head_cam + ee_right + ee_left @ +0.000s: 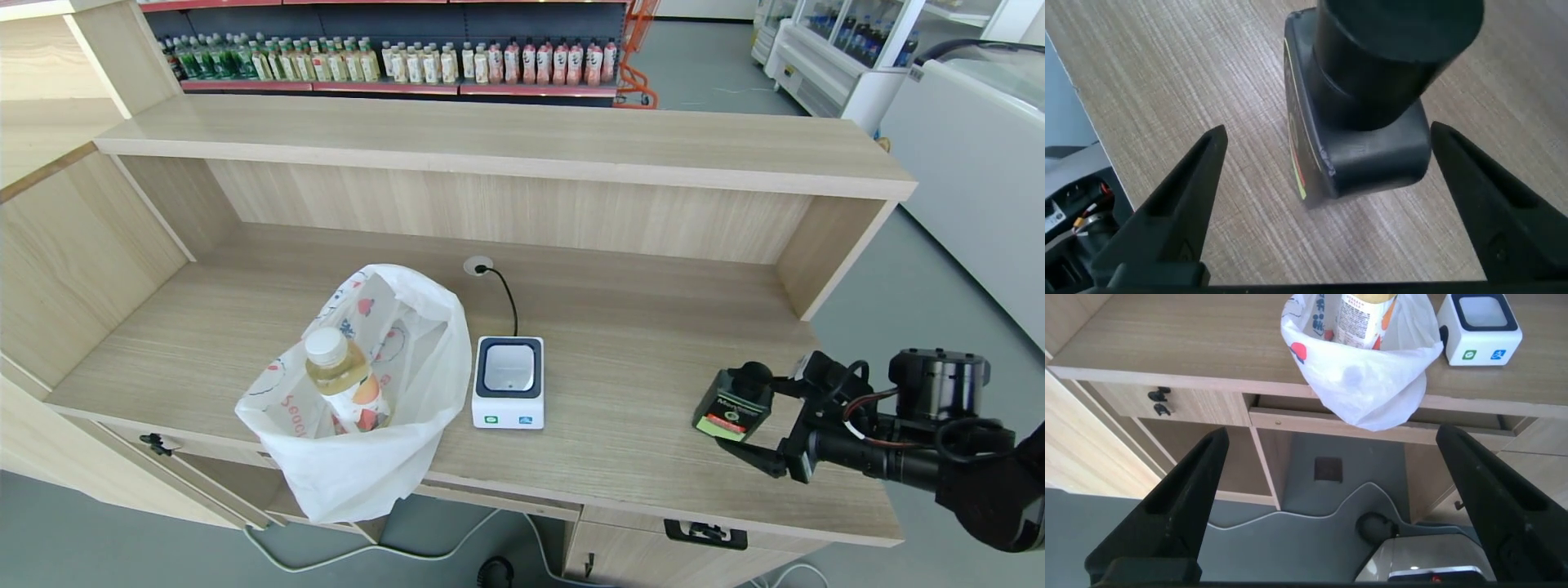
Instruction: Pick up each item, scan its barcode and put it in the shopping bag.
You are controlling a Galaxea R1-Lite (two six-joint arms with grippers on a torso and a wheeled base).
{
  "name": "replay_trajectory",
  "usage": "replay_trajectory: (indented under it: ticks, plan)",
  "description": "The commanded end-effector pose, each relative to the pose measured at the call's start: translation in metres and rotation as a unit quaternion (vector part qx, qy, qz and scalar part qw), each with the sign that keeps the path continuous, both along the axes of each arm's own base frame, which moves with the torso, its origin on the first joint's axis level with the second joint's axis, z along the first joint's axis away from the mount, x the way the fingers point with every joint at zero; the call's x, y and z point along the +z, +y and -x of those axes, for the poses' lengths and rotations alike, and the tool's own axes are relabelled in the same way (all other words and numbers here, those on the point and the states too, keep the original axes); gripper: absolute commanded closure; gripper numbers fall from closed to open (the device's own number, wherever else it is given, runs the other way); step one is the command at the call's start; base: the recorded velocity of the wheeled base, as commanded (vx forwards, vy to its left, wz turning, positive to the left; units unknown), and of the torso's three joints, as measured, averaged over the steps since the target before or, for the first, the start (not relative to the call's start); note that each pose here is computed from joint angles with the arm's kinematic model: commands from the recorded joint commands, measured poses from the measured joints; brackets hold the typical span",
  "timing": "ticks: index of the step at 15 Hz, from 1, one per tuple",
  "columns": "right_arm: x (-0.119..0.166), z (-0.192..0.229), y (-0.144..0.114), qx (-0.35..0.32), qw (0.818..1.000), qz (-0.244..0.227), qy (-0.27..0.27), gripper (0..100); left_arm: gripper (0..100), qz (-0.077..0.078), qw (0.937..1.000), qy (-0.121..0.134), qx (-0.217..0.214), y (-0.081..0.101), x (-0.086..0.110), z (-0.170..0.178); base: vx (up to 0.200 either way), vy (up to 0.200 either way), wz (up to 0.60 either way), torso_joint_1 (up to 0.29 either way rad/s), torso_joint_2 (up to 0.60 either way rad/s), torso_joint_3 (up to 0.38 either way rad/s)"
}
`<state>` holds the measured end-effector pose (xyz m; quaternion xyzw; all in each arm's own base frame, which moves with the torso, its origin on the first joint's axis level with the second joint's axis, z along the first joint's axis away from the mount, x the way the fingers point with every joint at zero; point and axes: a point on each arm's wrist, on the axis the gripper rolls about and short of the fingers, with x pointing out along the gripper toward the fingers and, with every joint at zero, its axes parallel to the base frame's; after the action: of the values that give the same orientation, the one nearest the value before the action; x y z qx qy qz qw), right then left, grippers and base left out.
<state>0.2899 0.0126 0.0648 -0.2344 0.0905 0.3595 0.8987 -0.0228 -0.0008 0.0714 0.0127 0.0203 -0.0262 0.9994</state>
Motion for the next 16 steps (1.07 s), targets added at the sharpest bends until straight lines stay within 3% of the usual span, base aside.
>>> replay_trajectory:
  ticks: [1, 9, 13, 14, 16]
  plan:
    - [-0.008, -0.006, 0.001, 0.006, 1.0, -0.002, 0.009, 100, 0, 0.0, 1.0, 0.0, 0.0, 0.0, 0.0, 0.0, 0.0, 0.0, 0.0, 0.0, 0.0, 0.0]
    - [0.008, -0.013, -0.004, 0.007, 0.999, -0.006, -0.048, 100, 0, 0.0, 1.0, 0.0, 0.0, 0.0, 0.0, 0.0, 0.0, 0.0, 0.0, 0.0, 0.0, 0.0]
    - [0.057, 0.036, -0.022, -0.012, 0.992, 0.003, -0.129, 100, 0, 0.0, 1.0, 0.0, 0.0, 0.0, 0.0, 0.0, 0.0, 0.0, 0.0, 0.0, 0.0, 0.0]
    - [0.067, 0.047, -0.031, -0.023, 0.983, 0.047, -0.174, 100, 0, 0.0, 1.0, 0.001, 0.0, 0.0, 0.0, 0.0, 0.0, 0.0, 0.0, 0.0, 0.0, 0.0]
    - [0.092, 0.083, -0.052, -0.054, 0.951, 0.178, -0.248, 100, 0, 0.0, 1.0, 0.0, 0.0, 0.0, 0.0, 0.0, 0.0, 0.0, 0.0, 0.0, 0.0, 0.0]
